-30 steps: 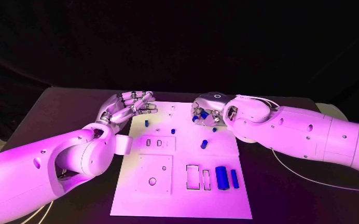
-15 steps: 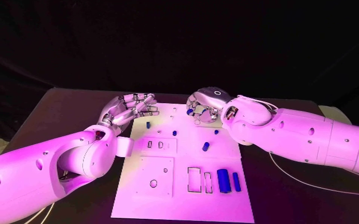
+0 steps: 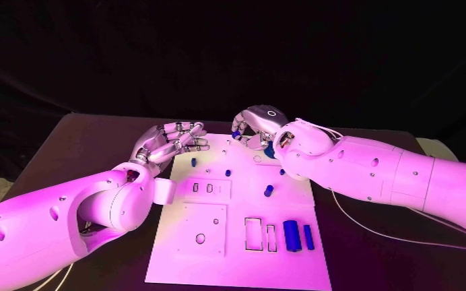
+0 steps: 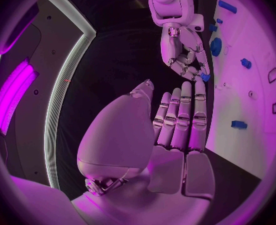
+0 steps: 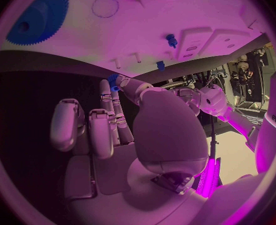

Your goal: Assemble the parts on the task board

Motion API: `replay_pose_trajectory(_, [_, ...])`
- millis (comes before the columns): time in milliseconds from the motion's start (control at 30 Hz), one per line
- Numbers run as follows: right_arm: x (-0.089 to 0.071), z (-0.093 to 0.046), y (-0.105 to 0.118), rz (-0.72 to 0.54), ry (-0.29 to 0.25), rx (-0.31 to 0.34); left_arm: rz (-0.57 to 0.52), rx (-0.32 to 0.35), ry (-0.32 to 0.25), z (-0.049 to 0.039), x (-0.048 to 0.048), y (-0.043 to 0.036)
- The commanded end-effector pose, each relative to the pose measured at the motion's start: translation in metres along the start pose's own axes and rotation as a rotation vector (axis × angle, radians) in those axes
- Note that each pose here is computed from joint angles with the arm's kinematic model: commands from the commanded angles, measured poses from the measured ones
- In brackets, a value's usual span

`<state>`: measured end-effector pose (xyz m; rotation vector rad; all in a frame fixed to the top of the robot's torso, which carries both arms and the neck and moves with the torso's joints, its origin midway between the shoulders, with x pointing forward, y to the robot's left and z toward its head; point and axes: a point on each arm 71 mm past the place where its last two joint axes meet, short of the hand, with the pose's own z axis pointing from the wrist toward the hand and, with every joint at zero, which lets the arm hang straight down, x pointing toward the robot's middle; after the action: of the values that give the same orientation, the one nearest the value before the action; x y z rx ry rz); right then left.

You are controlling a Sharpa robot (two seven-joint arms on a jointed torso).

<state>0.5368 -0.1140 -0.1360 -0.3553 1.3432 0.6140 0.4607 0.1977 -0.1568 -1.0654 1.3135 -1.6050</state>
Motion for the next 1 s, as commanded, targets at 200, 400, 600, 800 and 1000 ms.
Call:
replay_pose_trajectory(200, [0.009, 0.008, -0.001, 0.006, 0.023, 0.003, -0.015, 0.004, 0.026, 0.0009, 0.0045, -0.0009])
replay_pose_trajectory(400, [0.017, 0.009, 0.002, 0.014, 0.051, -0.002, -0.015, 0.003, 0.026, 0.0011, 0.0046, -0.0007])
replay_pose_trajectory(600, [0.021, 0.009, 0.007, 0.023, 0.058, -0.015, -0.017, 0.002, 0.029, 0.0013, 0.0055, -0.0005])
replay_pose_trajectory(800, [0.022, 0.01, 0.007, 0.023, 0.055, -0.008, -0.017, 0.002, 0.029, 0.0013, 0.0054, -0.0005])
replay_pose_trajectory(1000, [0.024, 0.013, 0.006, 0.019, 0.053, 0.002, -0.017, 0.001, 0.029, 0.0013, 0.0055, -0.0005])
